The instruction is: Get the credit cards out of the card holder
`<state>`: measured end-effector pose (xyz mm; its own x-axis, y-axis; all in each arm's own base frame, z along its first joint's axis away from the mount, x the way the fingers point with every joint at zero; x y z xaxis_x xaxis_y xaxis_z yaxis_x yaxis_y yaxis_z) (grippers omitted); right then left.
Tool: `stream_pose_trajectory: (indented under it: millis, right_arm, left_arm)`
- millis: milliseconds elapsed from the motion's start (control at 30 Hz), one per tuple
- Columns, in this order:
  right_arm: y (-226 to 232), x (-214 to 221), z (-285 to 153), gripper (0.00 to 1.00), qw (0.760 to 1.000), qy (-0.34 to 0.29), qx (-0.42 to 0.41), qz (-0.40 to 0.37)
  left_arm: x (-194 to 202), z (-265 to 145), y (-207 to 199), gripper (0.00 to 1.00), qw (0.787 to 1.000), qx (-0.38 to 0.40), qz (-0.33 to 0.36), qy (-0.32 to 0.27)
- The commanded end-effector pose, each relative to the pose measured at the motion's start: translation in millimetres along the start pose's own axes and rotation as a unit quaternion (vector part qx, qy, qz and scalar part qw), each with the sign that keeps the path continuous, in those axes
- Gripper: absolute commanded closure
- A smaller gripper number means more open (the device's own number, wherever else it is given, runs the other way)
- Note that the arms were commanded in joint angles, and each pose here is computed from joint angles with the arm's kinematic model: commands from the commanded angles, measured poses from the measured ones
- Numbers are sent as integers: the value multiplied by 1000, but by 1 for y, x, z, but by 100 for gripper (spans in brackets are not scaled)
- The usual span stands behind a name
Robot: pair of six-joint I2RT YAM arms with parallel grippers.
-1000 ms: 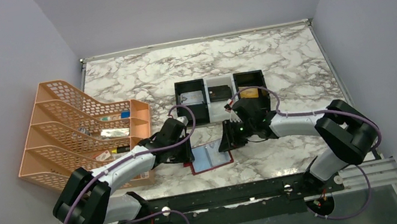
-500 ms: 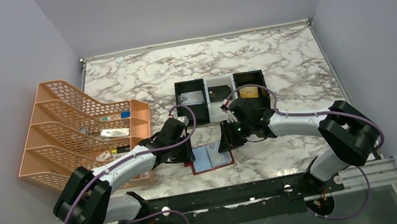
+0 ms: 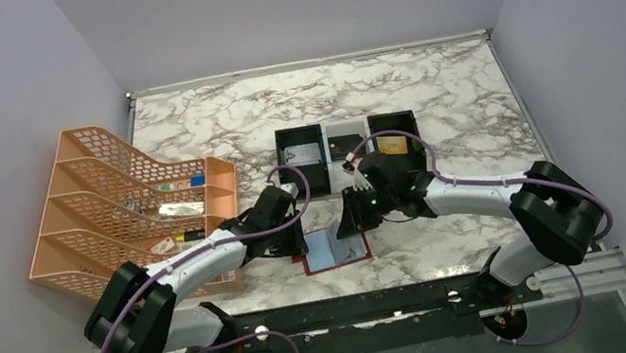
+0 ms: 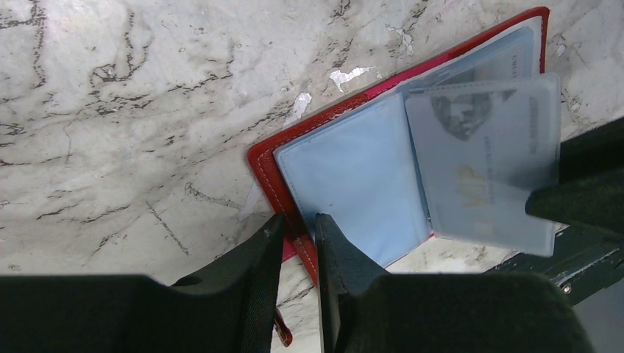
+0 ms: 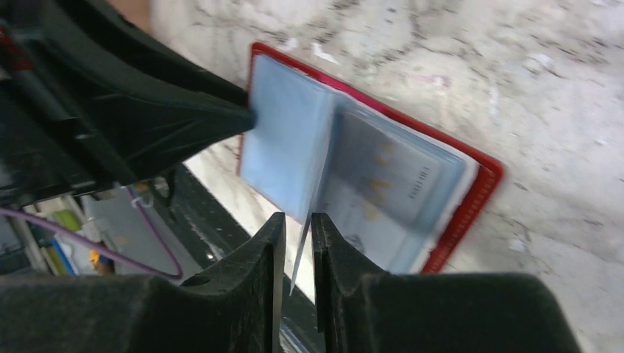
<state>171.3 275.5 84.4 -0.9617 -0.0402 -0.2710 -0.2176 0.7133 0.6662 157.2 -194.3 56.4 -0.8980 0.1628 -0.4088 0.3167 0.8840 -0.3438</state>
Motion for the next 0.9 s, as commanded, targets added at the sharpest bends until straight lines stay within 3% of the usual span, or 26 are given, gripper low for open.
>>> stream_pose_trajectory:
  millis: [0,467,867]
  right_arm:
    - [34,-2,-2,79,995,8,-103,2]
    - [51,-7,18,68,985,55,-164,-5]
    - [30,-11,8,60,996,-13,-89,8]
  left_arm:
    - [-1,-2,-4,75,1000,11,-4,-10]
    - [-6,-12,-3,70,999,5,-16,-39]
    - [-21,-35,-4,61,996,-13,-28,-82]
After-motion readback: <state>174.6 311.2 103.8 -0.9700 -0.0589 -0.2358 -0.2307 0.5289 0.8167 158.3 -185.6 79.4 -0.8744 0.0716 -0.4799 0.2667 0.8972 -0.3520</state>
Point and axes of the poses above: each gripper's point midway between its finger pads, its own z axis out along the fingers, its own y axis along the line the jaws close on, x = y × z, the point moved 4 cm from there along -z, back along the fingers, and after that the axes turned 6 degrees about z, right-handed, at the moved point
